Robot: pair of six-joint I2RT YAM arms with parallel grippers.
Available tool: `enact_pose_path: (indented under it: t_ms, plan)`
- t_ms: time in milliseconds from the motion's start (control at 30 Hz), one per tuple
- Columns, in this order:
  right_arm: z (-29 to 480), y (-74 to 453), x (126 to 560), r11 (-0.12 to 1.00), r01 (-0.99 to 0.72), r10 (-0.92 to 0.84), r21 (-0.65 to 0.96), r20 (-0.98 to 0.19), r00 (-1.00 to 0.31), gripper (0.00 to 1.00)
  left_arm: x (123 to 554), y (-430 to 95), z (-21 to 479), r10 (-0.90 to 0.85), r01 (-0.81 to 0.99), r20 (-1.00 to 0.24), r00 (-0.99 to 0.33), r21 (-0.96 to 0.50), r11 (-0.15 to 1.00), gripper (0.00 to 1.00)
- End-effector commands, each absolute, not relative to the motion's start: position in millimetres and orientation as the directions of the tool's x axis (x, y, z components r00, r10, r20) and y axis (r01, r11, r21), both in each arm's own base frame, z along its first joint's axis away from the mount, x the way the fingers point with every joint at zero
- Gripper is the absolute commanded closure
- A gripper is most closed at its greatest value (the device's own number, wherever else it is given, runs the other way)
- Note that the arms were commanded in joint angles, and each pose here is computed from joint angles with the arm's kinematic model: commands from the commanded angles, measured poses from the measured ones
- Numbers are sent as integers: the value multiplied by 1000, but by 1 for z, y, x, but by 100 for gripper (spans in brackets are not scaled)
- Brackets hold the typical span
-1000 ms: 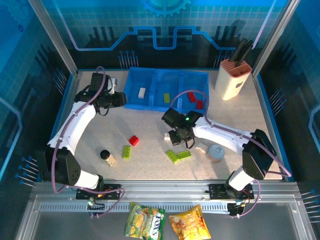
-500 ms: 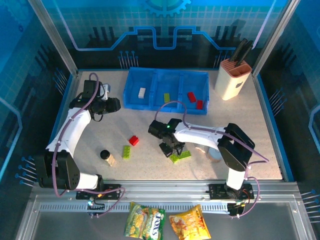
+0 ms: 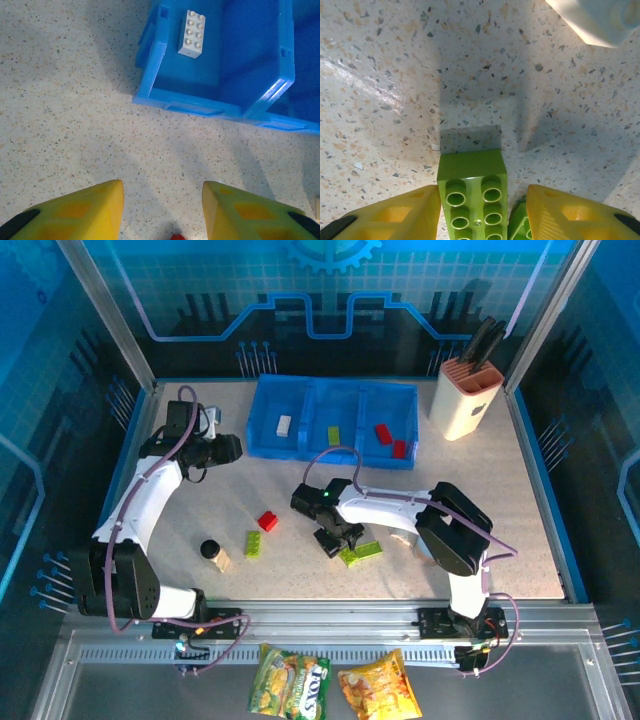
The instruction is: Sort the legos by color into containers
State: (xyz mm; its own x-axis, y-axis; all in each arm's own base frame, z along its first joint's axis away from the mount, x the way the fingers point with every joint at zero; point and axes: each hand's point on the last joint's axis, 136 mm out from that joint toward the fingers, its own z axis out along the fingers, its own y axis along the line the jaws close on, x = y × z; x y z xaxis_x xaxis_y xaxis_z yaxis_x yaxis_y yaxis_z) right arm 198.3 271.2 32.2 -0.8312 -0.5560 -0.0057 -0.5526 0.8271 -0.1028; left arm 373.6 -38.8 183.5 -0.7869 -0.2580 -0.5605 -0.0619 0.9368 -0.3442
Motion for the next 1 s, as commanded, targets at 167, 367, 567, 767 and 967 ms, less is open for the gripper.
enact_pose_path:
  t_ms: [167, 367, 567, 767, 967]
  plan:
    - [24, 268, 183, 823, -560, -557, -94, 57, -828, 50, 373, -37, 188, -253, -38, -576, -777, -358, 933, 54]
    - [24, 266, 180, 831, -548, -545, -96, 61, -836, 50, 373, -38, 188, -256, -40, -574, -778, -362, 931, 54]
    - [20, 263, 175, 850, -519, -513, -89, 77, -855, 51, 373, -37, 187, -257, -42, -573, -778, -361, 932, 54]
    - [15, 260, 171, 858, -505, -497, -90, 101, -862, 52, 373, -37, 188, -256, -40, -573, -778, -362, 931, 54]
    - [12, 257, 167, 861, -499, -486, -96, 129, -864, 55, 373, -37, 188, -257, -41, -572, -779, -363, 931, 54]
